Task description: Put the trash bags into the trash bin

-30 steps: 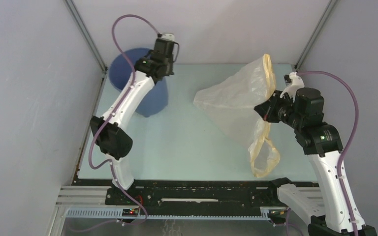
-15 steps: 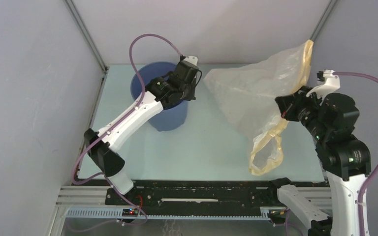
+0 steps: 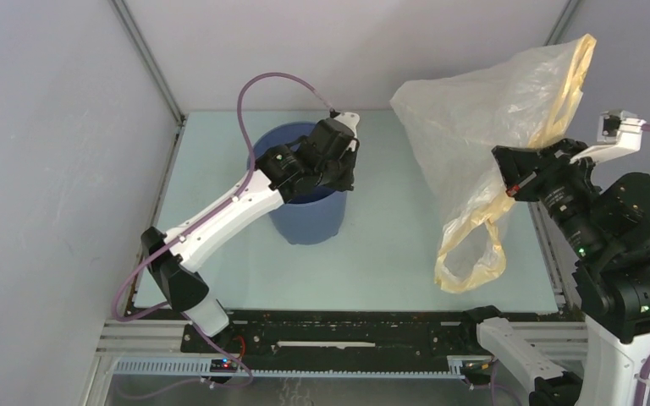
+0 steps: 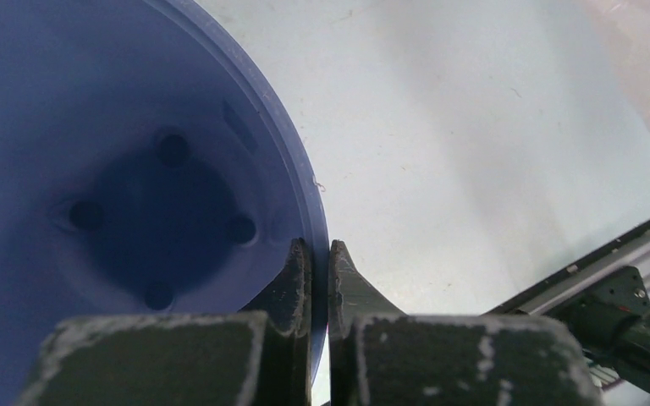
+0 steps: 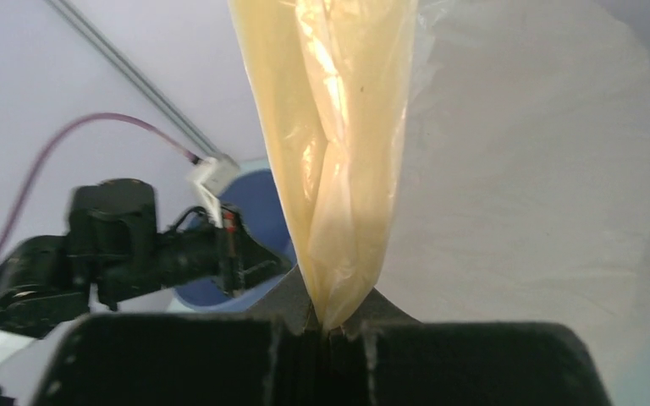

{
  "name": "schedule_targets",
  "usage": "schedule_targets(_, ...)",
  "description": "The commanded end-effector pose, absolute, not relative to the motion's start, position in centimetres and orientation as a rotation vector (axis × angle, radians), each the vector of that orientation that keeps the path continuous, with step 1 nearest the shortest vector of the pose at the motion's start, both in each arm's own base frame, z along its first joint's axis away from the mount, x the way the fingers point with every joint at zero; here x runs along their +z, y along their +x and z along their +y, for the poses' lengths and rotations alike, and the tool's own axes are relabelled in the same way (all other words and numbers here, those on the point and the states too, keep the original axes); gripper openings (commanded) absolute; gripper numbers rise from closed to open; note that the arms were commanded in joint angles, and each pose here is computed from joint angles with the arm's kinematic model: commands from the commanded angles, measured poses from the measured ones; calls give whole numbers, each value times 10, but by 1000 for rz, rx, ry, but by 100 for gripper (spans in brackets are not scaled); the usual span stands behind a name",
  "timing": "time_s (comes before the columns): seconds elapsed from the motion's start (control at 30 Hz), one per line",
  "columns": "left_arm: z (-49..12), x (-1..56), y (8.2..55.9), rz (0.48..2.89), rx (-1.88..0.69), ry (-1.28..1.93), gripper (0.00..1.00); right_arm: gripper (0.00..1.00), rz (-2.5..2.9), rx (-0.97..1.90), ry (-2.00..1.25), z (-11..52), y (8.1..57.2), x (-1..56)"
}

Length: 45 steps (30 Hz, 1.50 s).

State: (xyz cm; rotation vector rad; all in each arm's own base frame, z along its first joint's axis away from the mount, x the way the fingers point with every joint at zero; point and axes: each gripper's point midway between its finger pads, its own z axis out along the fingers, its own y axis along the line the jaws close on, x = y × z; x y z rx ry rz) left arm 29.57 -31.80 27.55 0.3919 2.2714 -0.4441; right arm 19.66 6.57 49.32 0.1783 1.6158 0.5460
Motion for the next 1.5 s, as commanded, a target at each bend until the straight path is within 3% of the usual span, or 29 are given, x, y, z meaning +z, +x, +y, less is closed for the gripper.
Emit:
schedule_targets(0.0,-361,312,276,2212,-743,415,8,0,1492,684,150,80,188,535)
schedule_targets(0.2,-355,357,269,2093,-789,450,57,0,1385,829,78,100,178,572)
schedule_targets(0.33,-335,401,259,1968,-806,453,74,0,1307,949,13,116,172,605)
schedule_targets(0.67,-226,462,240,1752,-739,198,79,0,1206,1536,-118,177,180,665)
schedule_targets(0.83,-155,477,238,1634,-657,-30,87,0,1135,1897,-194,215,174,689)
schedule_targets(1.07,-114,497,225,1538,-598,-123,95,0,1044,2313,-273,266,159,713)
schedule_targets(1.23,-103,512,220,1493,-590,-156,99,0,951,2439,-335,274,138,745)
schedule_targets(1.33,-96,521,219,1472,-571,-171,100,0,907,2559,-266,271,140,752)
schedule_targets(1.47,-87,536,216,1424,-555,-190,100,0,1048,2756,83,278,185,709)
